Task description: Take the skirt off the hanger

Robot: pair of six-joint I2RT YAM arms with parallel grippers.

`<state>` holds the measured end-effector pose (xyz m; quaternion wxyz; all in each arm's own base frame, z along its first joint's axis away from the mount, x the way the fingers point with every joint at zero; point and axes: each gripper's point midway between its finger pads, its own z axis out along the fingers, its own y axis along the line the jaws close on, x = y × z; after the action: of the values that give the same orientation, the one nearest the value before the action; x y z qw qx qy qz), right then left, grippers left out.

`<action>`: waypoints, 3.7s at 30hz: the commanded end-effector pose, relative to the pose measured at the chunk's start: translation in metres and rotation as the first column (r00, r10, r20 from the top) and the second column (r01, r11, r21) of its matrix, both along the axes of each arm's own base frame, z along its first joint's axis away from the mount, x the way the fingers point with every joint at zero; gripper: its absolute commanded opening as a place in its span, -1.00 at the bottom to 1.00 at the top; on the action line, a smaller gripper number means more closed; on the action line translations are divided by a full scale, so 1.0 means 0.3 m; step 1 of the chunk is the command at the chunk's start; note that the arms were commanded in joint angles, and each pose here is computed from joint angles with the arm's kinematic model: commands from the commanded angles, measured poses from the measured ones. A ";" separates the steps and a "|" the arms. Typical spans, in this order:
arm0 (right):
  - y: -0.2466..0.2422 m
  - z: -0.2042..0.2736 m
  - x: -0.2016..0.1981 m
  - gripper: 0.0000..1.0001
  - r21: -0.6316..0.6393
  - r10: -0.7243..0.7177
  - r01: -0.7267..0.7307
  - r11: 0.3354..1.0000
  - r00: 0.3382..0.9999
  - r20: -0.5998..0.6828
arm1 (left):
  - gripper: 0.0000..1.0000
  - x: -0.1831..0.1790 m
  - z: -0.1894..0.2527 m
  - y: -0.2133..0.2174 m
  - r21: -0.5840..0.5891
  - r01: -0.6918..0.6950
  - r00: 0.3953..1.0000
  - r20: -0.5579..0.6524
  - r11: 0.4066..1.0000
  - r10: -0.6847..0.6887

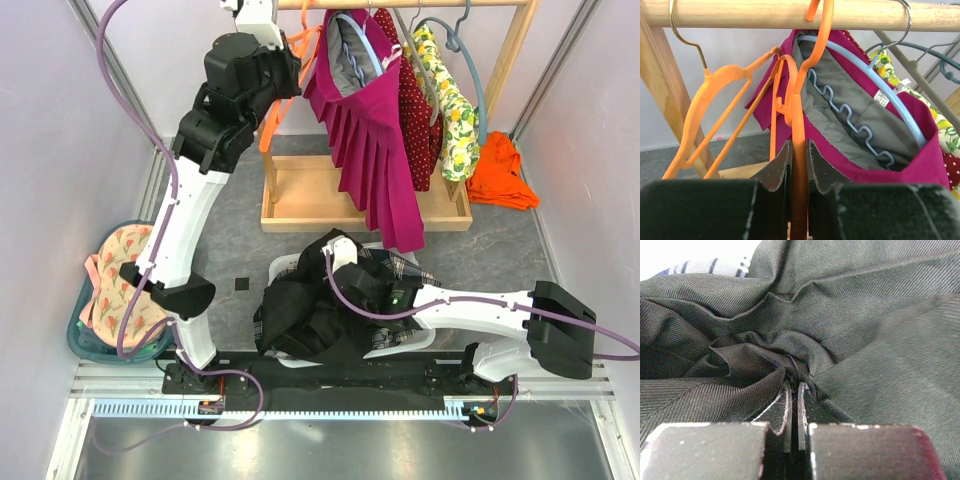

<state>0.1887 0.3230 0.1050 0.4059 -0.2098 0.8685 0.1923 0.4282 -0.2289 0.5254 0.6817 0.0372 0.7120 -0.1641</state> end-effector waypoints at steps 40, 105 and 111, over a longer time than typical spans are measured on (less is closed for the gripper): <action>-0.096 -0.001 -0.040 -1.00 0.045 -0.053 0.055 0.997 0.998 -0.029 | 0.97 -0.026 -0.043 0.065 -0.082 0.052 0.997 -0.059 0.995 -0.057; -0.326 1.455 0.974 0.69 0.253 -0.313 0.189 0.949 0.658 0.685 | 0.99 -0.693 0.050 0.218 0.318 0.310 0.902 0.200 0.896 -0.383; -0.309 1.368 0.986 0.59 0.201 -0.270 0.182 0.962 0.717 0.643 | 0.99 -0.683 0.066 0.231 0.302 0.281 0.913 0.206 0.911 -0.351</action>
<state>0.4941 0.2297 0.5100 0.7229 -0.1175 0.6739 0.0972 0.2263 -0.1684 0.5247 0.6969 0.2746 0.6372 -0.1814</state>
